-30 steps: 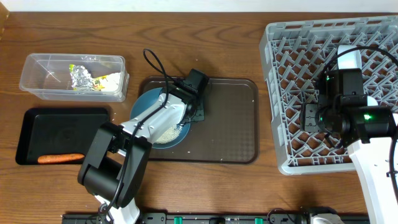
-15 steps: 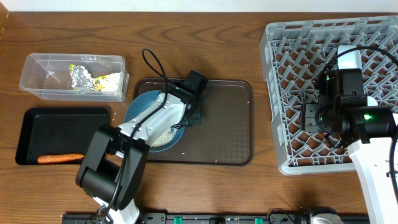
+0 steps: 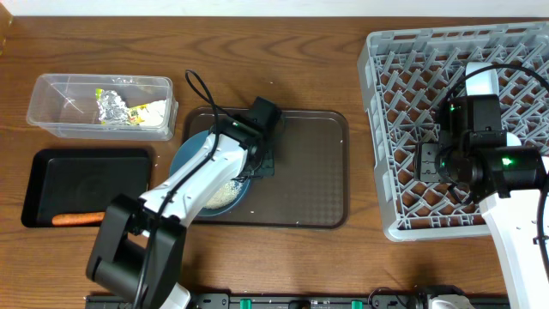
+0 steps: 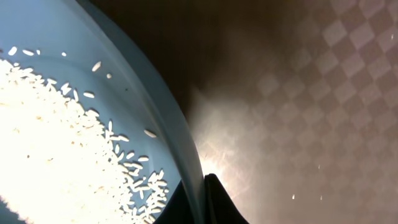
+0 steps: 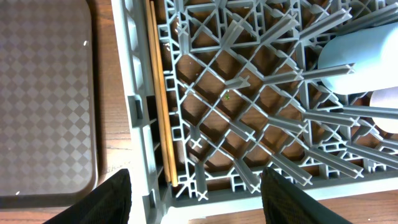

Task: Sort waste into correct bins and load items into the dishwasher rack
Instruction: 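Lift the blue plate and carry it left over the black tray, then tilt the blue plate with the left gripper to pour rice onto the black tray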

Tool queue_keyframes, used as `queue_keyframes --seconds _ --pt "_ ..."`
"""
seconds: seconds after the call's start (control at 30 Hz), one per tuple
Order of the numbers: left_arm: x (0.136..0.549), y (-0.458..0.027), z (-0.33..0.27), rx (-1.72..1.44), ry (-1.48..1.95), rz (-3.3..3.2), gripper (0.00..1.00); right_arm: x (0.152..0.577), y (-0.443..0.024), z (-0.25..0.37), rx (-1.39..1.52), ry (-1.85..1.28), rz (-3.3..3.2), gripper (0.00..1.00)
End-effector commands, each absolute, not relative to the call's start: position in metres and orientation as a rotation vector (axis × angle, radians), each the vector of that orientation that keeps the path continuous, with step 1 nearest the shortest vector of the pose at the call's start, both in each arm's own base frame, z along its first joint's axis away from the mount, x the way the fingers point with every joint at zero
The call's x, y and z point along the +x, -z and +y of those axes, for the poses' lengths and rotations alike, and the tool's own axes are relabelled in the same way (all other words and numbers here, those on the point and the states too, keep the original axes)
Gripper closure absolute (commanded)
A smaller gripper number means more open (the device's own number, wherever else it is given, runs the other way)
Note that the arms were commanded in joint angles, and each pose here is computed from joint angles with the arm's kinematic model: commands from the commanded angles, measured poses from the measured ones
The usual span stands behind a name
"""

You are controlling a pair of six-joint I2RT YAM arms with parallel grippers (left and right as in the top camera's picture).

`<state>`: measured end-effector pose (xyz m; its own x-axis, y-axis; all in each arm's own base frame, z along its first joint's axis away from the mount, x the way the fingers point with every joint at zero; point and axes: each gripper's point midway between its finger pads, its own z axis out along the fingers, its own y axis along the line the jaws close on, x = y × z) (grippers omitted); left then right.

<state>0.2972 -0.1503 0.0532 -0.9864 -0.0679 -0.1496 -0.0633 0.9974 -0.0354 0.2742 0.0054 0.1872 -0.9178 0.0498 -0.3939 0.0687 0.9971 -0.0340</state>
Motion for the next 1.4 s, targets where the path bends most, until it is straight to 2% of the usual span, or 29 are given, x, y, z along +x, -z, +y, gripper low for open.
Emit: queue_keyframes --seconds 0.0,0.4,0.93,1.37 --pt "0.297 -0.070 -0.137 -0.080 -0.012 2.941 0.94 0.273 -0.185 0.001 0.091 0.089 2.741 0.39" --pt "0.289 -0.124 -0.120 -0.034 0.032 2.830 0.94 0.273 -0.185 0.001 0.092 0.088 2.741 0.39" --pt "0.319 -0.148 -0.031 -0.207 0.091 2.799 0.94 0.271 -0.184 0.001 0.092 0.089 2.750 0.39" --pt "0.336 -0.168 0.002 -0.428 0.552 2.652 0.94 0.269 -0.184 0.001 0.091 0.092 2.759 0.39"
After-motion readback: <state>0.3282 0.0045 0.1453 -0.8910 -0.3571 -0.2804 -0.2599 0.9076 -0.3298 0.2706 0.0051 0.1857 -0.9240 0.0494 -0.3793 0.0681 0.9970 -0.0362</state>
